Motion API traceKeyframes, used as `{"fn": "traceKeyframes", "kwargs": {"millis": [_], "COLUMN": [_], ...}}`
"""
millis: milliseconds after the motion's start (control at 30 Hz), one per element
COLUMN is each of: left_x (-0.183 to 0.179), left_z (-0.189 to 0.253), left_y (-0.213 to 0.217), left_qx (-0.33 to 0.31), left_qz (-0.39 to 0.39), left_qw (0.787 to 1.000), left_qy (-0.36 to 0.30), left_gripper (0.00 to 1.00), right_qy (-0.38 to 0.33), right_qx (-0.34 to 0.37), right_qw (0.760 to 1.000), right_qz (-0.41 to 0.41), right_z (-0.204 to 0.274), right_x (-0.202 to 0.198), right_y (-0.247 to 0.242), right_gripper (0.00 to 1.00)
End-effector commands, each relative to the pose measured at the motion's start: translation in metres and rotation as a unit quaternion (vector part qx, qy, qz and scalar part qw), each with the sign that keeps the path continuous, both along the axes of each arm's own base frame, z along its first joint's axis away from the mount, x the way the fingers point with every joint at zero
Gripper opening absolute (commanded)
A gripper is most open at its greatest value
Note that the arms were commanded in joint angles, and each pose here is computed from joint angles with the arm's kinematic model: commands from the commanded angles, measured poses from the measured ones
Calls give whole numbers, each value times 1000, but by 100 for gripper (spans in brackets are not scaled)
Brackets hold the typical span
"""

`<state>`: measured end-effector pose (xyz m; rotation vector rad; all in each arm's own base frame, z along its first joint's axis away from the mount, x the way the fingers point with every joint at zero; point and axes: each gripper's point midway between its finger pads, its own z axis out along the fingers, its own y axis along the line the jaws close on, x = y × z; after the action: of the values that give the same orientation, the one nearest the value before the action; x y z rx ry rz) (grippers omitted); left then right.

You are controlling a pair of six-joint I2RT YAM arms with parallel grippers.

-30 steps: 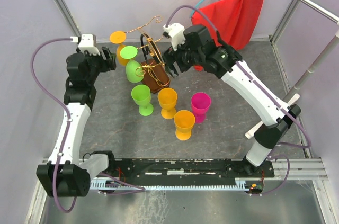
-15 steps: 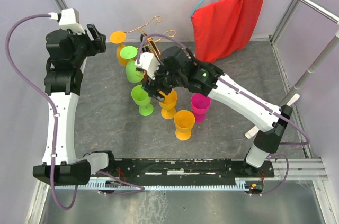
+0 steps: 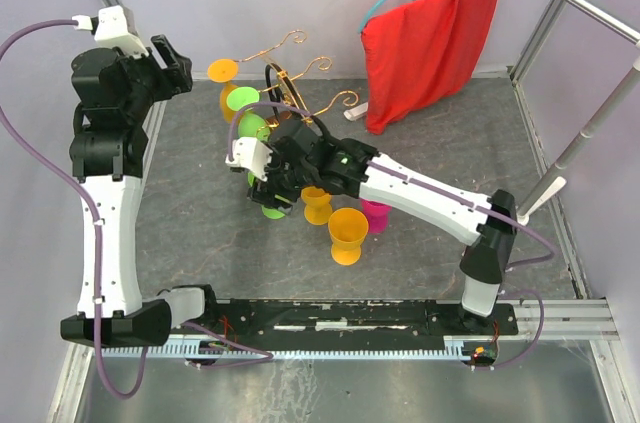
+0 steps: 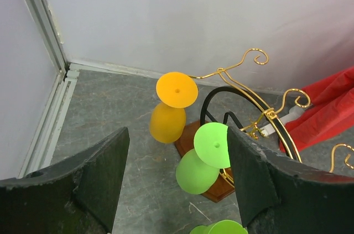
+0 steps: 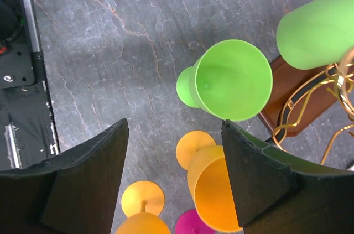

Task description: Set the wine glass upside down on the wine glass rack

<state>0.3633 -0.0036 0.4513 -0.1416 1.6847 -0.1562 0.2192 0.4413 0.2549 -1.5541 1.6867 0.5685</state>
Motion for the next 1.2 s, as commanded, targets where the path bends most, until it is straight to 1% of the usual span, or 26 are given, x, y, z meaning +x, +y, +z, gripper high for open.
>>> {"fn": "traceKeyframes", "kwargs": {"millis": [0,367,533,700,867,1167], "left_x": [-18,-23,-19,-18,-15,-12], "left_z": [31,34,31,29,30,26], "left_y": [2,5,4,4,2,3], "left_qx": [-17,-12,-16,-18,-22,-28], "left_qz": [11,18,18,18,14,16], "left_qw": [999,999,999,999,999,999], "left_qy": [-37,-41,-36,-35,-38,-39], "left_gripper": [78,78,78,78,79,79], "right_qy": [-34,-61,-71,-73,-72,-72], "right_qx": [2,-30,-39,-53,-67,-79], "right_qw": [999,998,997,996,995,994], "right_qz": [9,1,-5,-7,-4,-11], "right_z": [-7,-38,-49,-61,-67,-72], "right_x": [10,27,34,37,36,37], "right_y": [18,37,41,40,37,30], "right_gripper": [76,76,72,63,51,20]}}
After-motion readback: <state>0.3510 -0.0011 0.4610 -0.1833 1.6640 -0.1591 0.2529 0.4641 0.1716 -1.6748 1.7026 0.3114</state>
